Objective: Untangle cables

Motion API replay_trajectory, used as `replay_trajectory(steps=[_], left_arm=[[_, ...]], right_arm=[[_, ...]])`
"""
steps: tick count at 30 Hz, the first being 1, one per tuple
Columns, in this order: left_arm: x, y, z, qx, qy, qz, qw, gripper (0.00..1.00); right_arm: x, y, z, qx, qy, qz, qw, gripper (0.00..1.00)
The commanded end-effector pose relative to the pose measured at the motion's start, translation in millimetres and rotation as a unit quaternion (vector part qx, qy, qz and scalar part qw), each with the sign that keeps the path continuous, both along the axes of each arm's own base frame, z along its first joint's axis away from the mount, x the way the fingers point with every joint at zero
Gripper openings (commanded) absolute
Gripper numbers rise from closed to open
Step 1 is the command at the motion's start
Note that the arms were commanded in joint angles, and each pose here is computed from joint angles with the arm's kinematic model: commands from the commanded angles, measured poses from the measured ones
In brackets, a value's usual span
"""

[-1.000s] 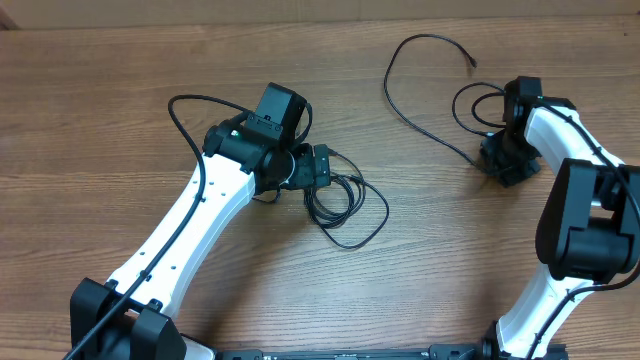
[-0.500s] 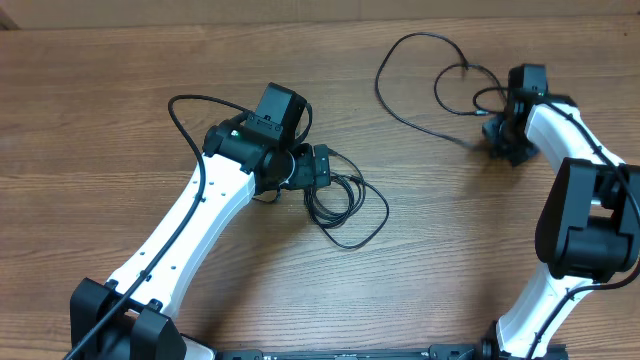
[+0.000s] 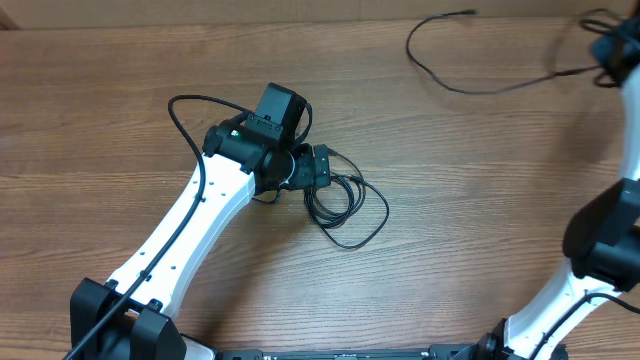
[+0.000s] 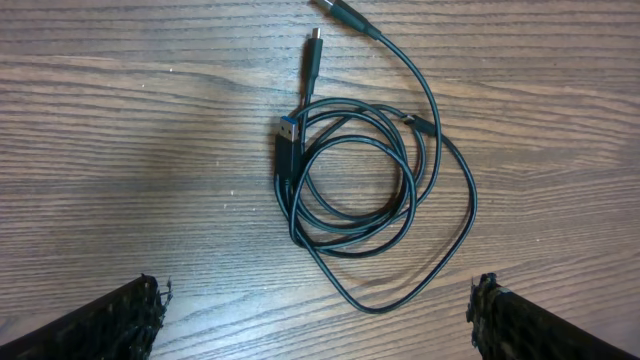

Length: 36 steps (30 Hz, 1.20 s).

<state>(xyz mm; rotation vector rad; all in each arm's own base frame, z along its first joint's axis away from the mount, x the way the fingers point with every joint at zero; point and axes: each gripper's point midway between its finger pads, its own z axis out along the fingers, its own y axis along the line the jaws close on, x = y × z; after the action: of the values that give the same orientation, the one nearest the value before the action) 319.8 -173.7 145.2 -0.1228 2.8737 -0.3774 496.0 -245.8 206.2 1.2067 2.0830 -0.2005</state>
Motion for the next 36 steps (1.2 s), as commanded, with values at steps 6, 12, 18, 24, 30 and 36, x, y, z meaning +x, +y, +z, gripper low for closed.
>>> replay_trajectory(steps=[6,12,18,24,30,36], left_arm=[[1,3,-1,0.004,-0.001,0.007,1.000,0.99],[1,3,-1,0.004,-0.001,0.007,1.000,1.00],[1,3,-1,0.004,-0.001,0.007,1.000,1.00],[1,3,-1,0.004,-0.001,0.007,1.000,1.00],[1,3,-1,0.004,-0.001,0.007,1.000,1.00],[1,3,-1,0.004,-0.001,0.007,1.000,0.99]], right_arm=[[-24,-36,4,-0.010,0.021,-0.011,1.000,0.04],[-25,-37,5,-0.013,0.021,-0.014,1.000,0.04],[-42,-54,39,-0.070,0.015,-0.062,0.995,0.04],[-52,-66,93,-0.124,-0.020,-0.073,0.989,0.04],[-68,-81,106,-0.139,-0.024,-0.104,0.985,0.04],[-52,-70,75,-0.093,-0.015,-0.060,0.994,0.04]])
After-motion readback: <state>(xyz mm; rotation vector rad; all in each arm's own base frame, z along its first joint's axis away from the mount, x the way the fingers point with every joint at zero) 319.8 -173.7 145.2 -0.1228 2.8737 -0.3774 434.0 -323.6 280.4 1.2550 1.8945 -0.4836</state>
